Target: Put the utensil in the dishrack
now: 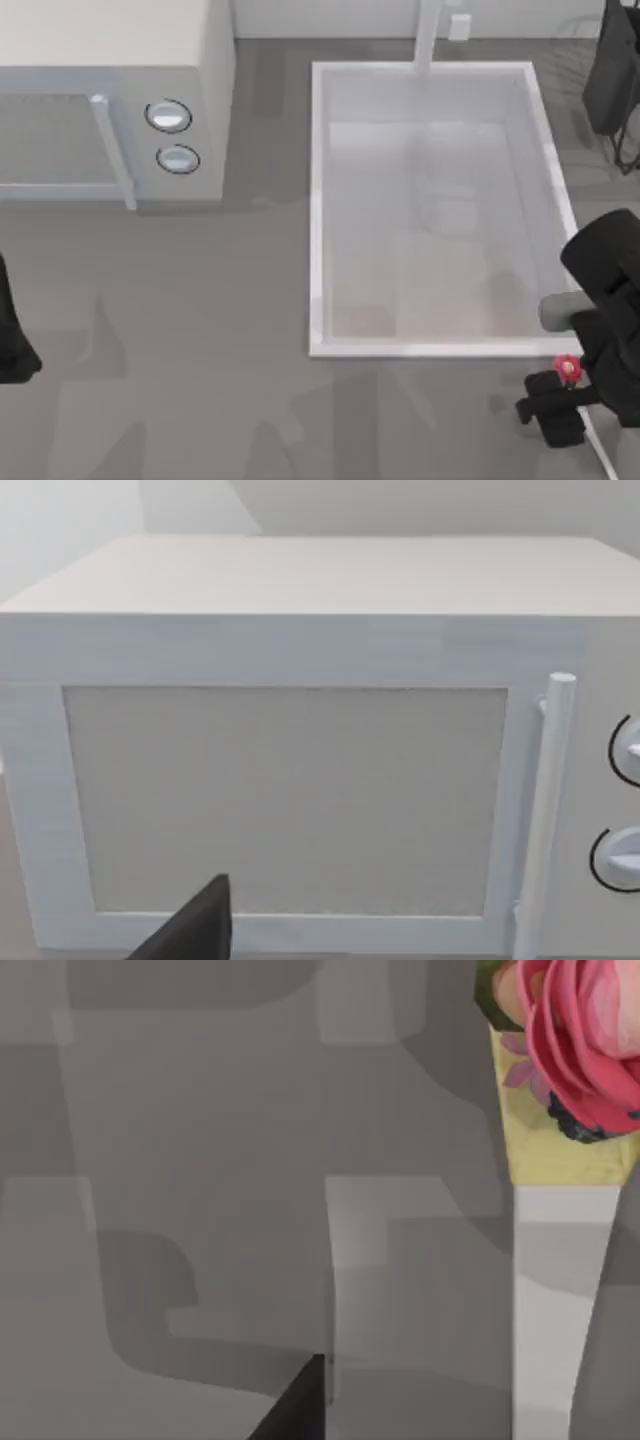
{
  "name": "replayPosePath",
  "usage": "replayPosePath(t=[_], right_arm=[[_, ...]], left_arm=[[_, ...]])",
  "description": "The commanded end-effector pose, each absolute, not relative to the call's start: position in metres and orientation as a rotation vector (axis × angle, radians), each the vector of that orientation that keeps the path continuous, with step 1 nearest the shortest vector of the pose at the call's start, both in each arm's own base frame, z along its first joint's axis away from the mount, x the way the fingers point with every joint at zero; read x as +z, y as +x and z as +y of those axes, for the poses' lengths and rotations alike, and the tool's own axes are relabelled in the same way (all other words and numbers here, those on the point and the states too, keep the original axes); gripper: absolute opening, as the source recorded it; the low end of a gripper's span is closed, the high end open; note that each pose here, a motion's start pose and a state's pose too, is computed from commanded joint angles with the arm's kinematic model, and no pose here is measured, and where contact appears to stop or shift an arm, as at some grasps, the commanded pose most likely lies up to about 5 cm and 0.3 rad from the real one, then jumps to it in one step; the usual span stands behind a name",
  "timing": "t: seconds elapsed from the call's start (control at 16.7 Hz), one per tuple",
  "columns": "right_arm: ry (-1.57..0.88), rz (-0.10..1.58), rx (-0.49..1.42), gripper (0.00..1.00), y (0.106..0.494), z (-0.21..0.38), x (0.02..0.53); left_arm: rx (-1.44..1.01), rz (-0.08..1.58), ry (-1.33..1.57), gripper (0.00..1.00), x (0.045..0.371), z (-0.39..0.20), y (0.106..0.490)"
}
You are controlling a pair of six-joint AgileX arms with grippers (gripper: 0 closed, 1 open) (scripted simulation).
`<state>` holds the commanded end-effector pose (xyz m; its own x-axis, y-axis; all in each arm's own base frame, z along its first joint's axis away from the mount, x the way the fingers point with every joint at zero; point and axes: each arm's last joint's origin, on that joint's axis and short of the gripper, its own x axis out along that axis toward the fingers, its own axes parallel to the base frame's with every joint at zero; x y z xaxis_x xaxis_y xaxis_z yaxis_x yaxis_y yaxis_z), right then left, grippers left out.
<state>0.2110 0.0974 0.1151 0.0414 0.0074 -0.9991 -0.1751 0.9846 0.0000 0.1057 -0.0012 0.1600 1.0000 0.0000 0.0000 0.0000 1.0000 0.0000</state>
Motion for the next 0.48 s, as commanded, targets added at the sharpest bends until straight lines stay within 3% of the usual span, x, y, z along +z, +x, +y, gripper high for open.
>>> replayPosePath(t=[0.24, 0.48], right_arm=[[-0.134, 1.522, 0.142, 0.0, 0.223, 0.104, 0.139], [-0.142, 1.549, 0.134, 0.0, 0.233, 0.109, 0.197]], left_arm=[[0.0, 0.0, 0.0, 1.0, 0.16, -0.001, 0.106], [0.0, 0.0, 0.0, 1.0, 0.16, -0.001, 0.106]])
